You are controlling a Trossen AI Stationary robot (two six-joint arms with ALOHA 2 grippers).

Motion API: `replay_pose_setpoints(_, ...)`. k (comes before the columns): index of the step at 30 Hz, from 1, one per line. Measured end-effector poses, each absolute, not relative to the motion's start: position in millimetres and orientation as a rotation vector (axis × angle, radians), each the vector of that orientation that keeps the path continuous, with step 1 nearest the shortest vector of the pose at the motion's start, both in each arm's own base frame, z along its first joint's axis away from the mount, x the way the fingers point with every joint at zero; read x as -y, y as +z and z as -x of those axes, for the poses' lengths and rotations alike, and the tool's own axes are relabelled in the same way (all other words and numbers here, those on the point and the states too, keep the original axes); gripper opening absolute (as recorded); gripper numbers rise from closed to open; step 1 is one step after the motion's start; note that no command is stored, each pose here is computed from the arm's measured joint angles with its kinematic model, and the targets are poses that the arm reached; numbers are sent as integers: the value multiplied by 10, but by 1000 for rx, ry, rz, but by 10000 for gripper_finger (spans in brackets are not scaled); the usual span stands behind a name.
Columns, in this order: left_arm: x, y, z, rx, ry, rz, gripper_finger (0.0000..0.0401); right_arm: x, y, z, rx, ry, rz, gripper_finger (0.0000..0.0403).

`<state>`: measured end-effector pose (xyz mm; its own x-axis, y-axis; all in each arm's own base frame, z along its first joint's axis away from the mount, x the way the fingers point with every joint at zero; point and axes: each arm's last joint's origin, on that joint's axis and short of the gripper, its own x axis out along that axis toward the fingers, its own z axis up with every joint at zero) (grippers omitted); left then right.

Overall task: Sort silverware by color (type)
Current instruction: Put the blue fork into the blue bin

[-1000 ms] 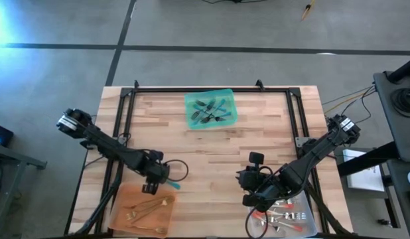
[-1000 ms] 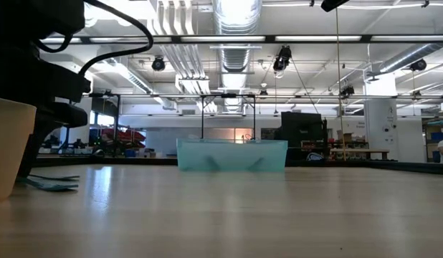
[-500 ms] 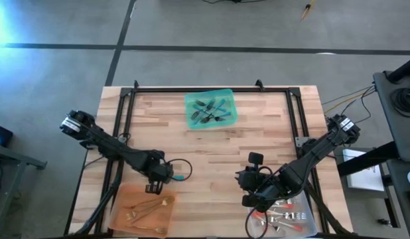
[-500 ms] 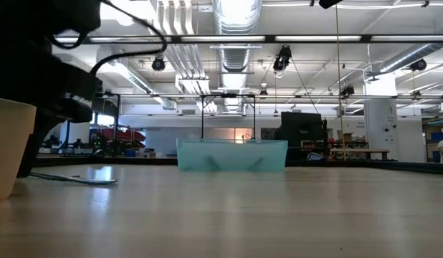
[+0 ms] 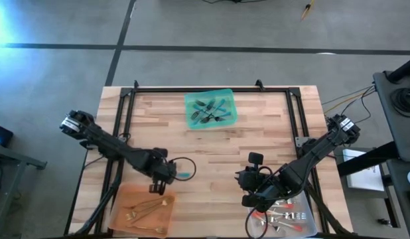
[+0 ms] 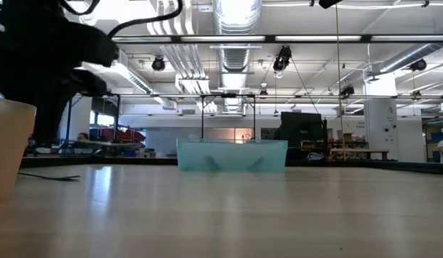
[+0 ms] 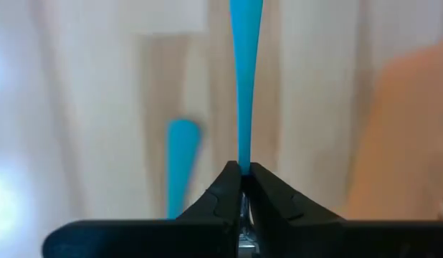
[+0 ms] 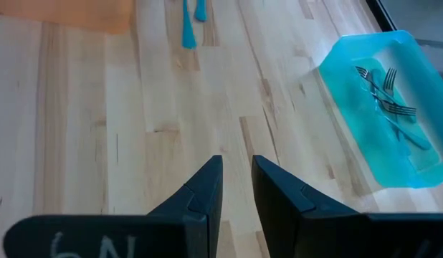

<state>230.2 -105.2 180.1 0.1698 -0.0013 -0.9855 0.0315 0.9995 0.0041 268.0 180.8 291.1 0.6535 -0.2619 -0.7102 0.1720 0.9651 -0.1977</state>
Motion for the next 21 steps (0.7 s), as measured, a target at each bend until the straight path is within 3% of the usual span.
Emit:
replay_pose_setpoints(10, 680, 2093, -2666, -1234, 116, -151, 7, -1807, 2911, -2680, -823, -247, 116, 68)
replay_pose_setpoints(21, -400, 2298, -3295, -1064, 244, -247, 6, -1808, 2911, -2680, -822, -246, 116, 68)
